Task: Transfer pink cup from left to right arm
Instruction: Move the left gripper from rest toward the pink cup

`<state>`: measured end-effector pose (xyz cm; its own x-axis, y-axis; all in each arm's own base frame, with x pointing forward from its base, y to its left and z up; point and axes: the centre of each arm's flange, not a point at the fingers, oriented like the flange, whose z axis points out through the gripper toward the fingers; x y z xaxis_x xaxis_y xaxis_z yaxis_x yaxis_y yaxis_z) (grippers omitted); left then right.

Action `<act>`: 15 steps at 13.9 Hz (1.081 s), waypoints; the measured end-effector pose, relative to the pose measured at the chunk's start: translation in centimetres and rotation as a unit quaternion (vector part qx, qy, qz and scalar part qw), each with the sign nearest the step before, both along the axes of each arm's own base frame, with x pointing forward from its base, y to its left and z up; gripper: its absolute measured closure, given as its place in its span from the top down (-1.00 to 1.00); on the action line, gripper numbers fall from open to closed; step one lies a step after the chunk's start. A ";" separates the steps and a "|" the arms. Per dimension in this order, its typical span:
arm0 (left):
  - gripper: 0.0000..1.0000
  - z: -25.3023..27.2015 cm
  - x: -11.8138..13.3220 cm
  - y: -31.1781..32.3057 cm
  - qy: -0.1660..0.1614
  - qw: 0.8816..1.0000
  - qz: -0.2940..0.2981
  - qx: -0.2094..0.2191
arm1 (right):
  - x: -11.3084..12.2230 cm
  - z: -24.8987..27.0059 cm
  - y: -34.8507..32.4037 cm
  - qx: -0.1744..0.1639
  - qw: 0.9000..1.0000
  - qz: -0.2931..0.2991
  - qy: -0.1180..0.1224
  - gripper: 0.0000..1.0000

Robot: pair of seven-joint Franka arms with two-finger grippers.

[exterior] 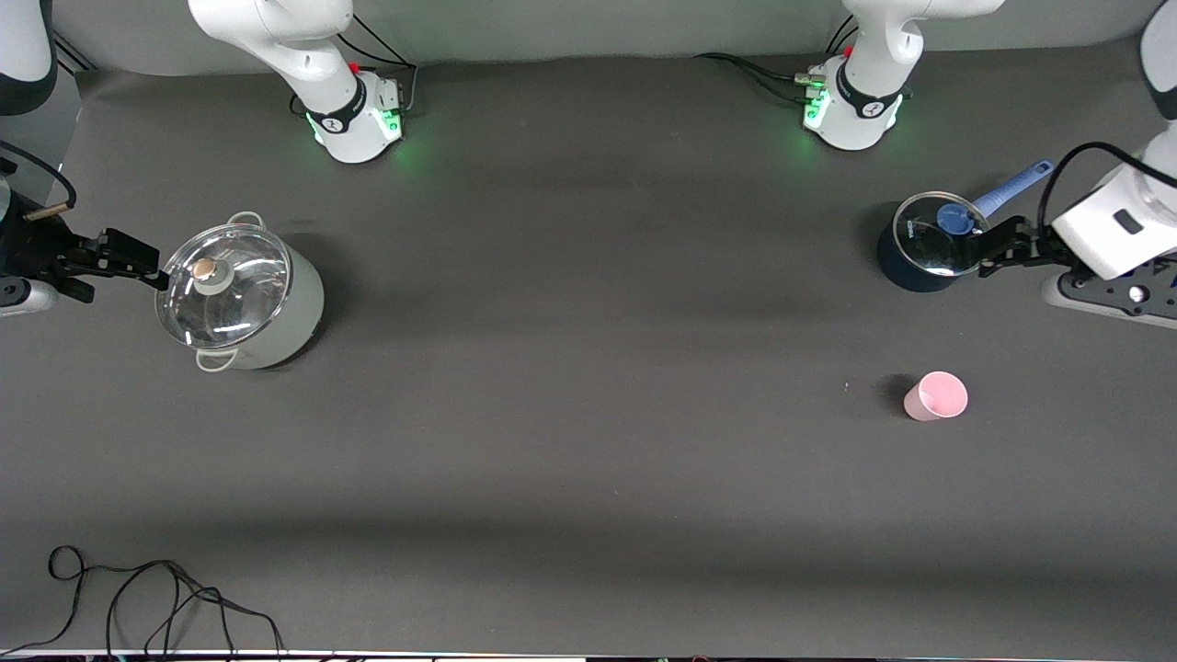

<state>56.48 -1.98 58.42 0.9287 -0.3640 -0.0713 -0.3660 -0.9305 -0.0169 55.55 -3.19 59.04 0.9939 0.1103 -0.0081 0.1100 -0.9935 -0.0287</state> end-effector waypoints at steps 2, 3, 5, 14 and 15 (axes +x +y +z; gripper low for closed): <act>0.97 -0.2 0.4 3.9 0.000 0.996 -0.085 -0.007 | 0.0 0.0 0.0 0.000 1.000 0.000 0.000 1.00; 0.97 -0.4 0.7 6.4 -0.001 0.992 -0.128 -0.014 | 0.0 0.0 0.0 0.000 1.000 -0.001 0.000 1.00; 0.96 -1.1 1.2 11.5 -0.017 0.977 -0.206 -0.053 | 0.0 0.0 -0.1 0.000 1.000 -0.001 0.000 1.00; 0.94 -21.1 1.0 31.7 -0.175 0.850 -0.351 -0.352 | 0.0 -0.1 -0.2 0.000 1.000 -0.003 0.000 1.00; 0.94 -24.7 1.1 32.7 -0.189 0.835 -0.353 -0.377 | 0.0 -0.1 -0.2 0.000 1.000 -0.003 0.000 1.00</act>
<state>57.59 30.69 33.72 0.3683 -0.6391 0.6752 -0.9289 -0.2838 0.2380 55.58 -3.42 58.95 0.9946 0.1037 -0.0081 0.1034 -0.9942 -0.0286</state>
